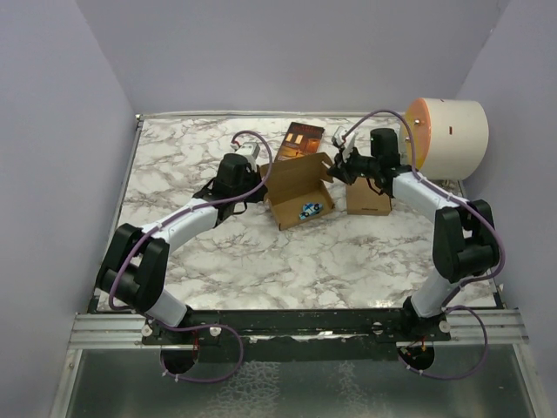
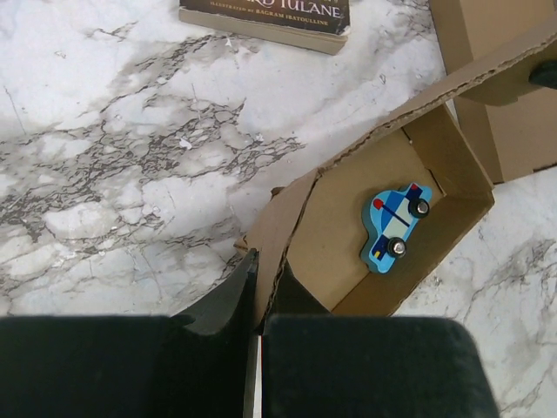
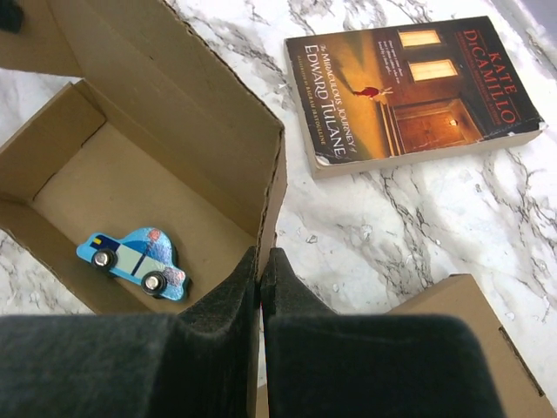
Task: Fold the paper box
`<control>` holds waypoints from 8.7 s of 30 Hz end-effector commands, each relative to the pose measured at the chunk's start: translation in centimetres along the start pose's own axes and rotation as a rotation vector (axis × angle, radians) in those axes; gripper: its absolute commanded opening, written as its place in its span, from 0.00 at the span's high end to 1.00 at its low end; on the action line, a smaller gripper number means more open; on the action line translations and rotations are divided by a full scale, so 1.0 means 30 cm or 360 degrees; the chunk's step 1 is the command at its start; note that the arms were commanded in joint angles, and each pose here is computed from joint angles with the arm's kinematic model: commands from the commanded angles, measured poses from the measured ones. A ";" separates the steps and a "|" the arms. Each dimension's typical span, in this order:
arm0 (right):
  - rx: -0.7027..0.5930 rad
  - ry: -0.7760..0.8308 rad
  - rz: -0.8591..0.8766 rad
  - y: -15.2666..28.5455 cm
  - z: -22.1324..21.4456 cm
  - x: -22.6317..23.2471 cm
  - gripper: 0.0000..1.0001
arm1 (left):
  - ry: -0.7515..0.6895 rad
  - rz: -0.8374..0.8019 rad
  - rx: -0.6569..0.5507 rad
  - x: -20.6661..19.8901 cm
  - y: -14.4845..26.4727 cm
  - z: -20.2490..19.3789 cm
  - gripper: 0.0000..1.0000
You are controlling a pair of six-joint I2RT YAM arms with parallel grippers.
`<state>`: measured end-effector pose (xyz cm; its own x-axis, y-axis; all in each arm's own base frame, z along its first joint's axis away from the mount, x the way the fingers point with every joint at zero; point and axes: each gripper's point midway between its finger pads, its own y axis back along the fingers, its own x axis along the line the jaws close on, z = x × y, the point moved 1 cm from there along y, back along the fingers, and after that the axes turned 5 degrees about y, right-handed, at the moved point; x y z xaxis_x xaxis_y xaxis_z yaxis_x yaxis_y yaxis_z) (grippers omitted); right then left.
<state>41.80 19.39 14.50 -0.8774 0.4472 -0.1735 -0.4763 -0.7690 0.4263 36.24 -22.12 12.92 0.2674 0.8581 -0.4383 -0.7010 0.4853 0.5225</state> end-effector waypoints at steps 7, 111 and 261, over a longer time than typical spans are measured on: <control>-0.0023 -0.0109 -0.0247 -0.052 0.069 0.018 0.99 | 0.0192 0.0187 -0.0211 -0.078 -0.003 0.114 1.00; 0.0381 -0.0577 -0.0498 0.011 -0.228 0.358 0.98 | 0.0345 0.0510 -0.0219 -0.047 0.098 -0.263 0.83; 0.0204 -0.0336 0.0969 -0.091 0.176 0.471 0.57 | 0.0558 -0.0464 0.0099 -0.073 0.223 -0.367 0.94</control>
<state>29.43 29.75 16.85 -0.9592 -0.0235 0.2819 0.1564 -0.8745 0.4592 23.65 -21.95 8.88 0.1855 0.6253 -0.7580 -0.5938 0.6860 0.4206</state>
